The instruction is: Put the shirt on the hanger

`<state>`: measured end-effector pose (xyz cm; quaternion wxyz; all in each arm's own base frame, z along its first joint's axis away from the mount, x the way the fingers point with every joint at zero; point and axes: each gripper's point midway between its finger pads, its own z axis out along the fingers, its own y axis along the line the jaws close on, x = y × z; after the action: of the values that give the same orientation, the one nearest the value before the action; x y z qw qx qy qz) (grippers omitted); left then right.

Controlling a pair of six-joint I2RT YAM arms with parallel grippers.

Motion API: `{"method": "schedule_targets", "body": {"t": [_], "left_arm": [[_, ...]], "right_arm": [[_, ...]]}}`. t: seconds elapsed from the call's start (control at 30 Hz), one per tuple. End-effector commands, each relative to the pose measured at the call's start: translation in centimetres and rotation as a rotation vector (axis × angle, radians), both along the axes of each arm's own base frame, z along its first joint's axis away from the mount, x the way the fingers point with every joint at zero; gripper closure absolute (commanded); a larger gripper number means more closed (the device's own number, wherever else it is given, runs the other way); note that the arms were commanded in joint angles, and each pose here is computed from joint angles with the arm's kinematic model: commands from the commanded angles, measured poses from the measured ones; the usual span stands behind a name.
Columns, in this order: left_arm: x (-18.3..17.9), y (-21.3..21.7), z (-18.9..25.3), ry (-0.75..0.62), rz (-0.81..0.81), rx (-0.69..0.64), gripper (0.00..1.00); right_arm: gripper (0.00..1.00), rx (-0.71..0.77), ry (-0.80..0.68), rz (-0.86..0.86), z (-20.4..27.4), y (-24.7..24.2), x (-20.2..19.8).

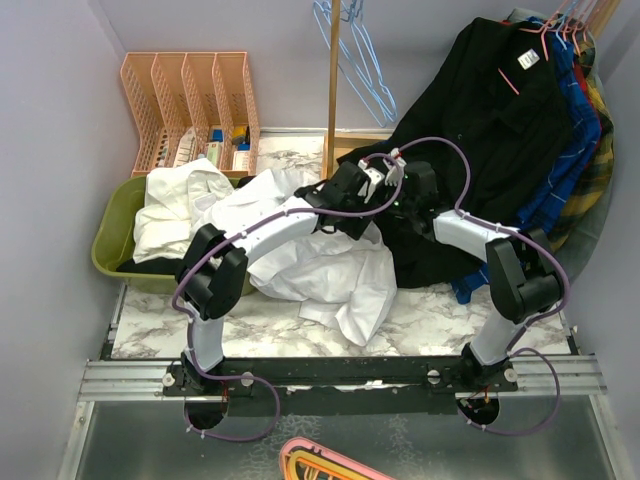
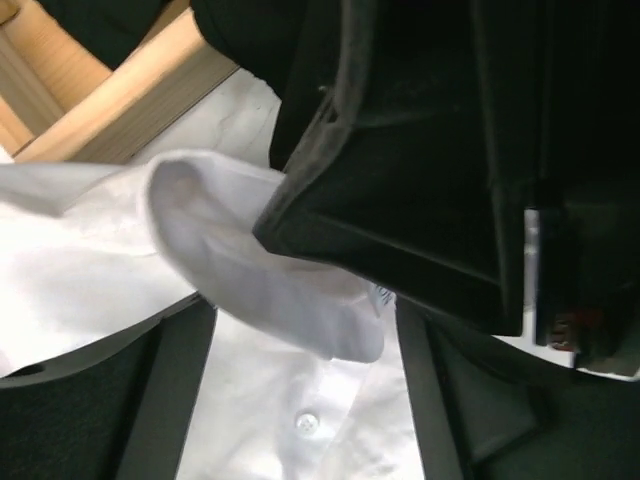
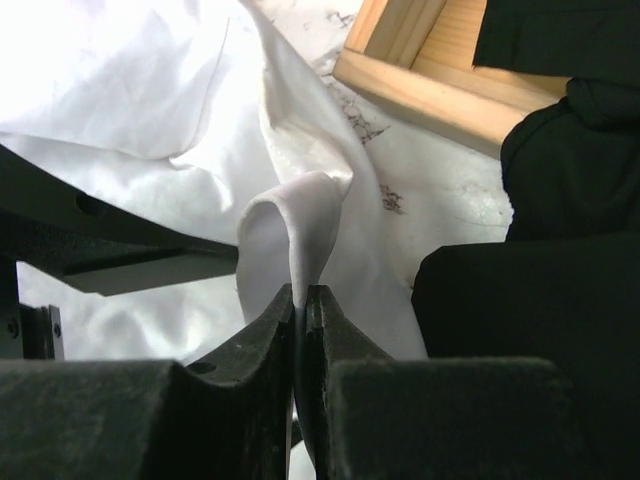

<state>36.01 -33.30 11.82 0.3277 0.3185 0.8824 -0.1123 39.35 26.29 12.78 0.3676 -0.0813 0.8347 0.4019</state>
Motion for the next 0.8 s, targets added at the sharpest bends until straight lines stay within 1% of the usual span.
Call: {"method": "schedule_targets", "body": {"t": [0.0, 0.1, 0.3, 0.43, 0.53, 0.6, 0.67, 0.73, 0.77], "left_arm": [[1.7, 0.3, 0.6, -0.090, 0.116, -0.042, 0.30], [2.3, 0.8, 0.5, -0.119, 0.146, -0.016, 0.34], [1.5, 1.7, -0.4, -0.104, 0.150, -0.002, 0.34], [0.9, 2.6, -0.7, -0.119, 0.156, 0.006, 0.34], [0.7, 2.6, -0.7, -0.124, 0.152, -0.007, 0.36], [0.3, 3.1, -1.8, -0.107, 0.154, 0.011, 0.37], [0.4, 3.2, -1.9, -0.110, 0.159, 0.016, 0.42], [0.6, 3.2, -1.9, -0.114, 0.157, 0.026, 0.53], [0.7, 3.0, -2.0, -0.115, 0.149, 0.029, 0.65]], "right_arm": [[0.89, 0.058, -0.034, 0.082, 2.0, 1.5, -1.0], [0.90, 0.065, -0.041, 0.078, 2.4, 1.4, -1.0], [0.90, 0.070, -0.038, 0.074, 2.6, 1.1, -0.6], [0.90, 0.068, -0.036, 0.065, 2.5, 0.7, -0.3], [0.90, 0.071, -0.034, 0.062, 2.4, 0.6, -0.1], [0.90, 0.073, -0.031, 0.063, 2.3, 0.5, 0.0], [0.90, 0.076, -0.030, 0.064, 2.3, 0.5, 0.0], [0.90, 0.077, -0.026, 0.060, 2.2, 0.3, 0.0], [0.90, 0.080, -0.026, 0.057, 2.2, 0.2, 0.0]]}}
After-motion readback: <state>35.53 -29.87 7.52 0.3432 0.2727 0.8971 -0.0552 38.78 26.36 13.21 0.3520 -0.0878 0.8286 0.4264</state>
